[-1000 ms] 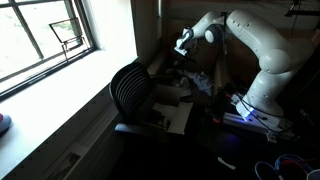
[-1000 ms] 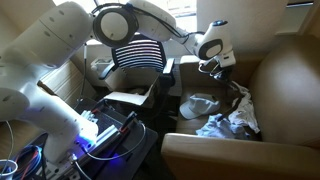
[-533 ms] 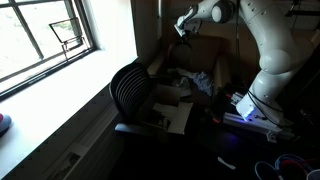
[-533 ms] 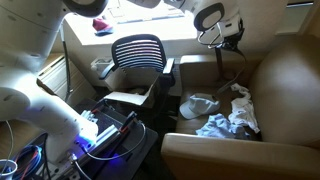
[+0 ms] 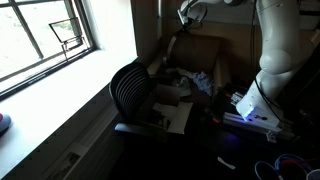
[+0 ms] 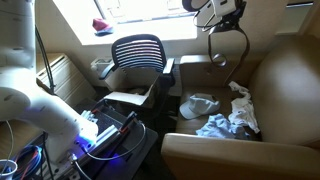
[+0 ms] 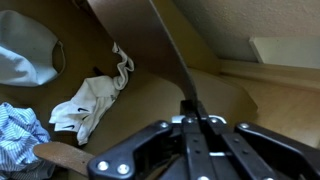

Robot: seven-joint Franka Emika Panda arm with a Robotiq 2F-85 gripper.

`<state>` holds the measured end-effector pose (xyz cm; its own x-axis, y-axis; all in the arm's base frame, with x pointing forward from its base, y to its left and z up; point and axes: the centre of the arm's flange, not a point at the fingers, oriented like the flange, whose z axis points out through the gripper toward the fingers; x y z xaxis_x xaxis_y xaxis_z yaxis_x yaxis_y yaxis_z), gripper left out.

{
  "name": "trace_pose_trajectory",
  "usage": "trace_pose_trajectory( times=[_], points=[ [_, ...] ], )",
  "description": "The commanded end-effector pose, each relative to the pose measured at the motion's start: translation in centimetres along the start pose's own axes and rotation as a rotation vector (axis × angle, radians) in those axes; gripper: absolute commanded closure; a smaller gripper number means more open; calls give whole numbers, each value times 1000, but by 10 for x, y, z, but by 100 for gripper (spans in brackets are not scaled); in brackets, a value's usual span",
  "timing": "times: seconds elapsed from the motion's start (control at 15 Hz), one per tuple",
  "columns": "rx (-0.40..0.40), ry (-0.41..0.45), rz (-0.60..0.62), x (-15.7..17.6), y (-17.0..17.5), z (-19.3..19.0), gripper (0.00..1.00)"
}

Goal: Take the belt from the couch, hang it on the chair, then put it back on the couch

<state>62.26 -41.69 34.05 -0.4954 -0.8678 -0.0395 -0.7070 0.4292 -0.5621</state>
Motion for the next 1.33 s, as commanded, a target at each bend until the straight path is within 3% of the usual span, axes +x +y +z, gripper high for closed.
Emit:
trace_pose_trajectory(
  times=[0.0,0.27,0.53,0.73,0.8,1.0,1.07,1.27],
  points=[
    [45,6,-99,-19,4,3,99],
    [252,-50,-212,-94,0,-62,99],
    [423,-231,-253,-157,-8,-144,99],
    [522,-393,-237,-196,4,-213,99],
    [490,-311,-251,-220,-38,-178,96],
    [534,-371,-259,-244,-34,-225,96],
    [496,-324,-273,-242,-32,-195,99],
    [570,-340,-305,-262,-3,-143,99]
  ],
)
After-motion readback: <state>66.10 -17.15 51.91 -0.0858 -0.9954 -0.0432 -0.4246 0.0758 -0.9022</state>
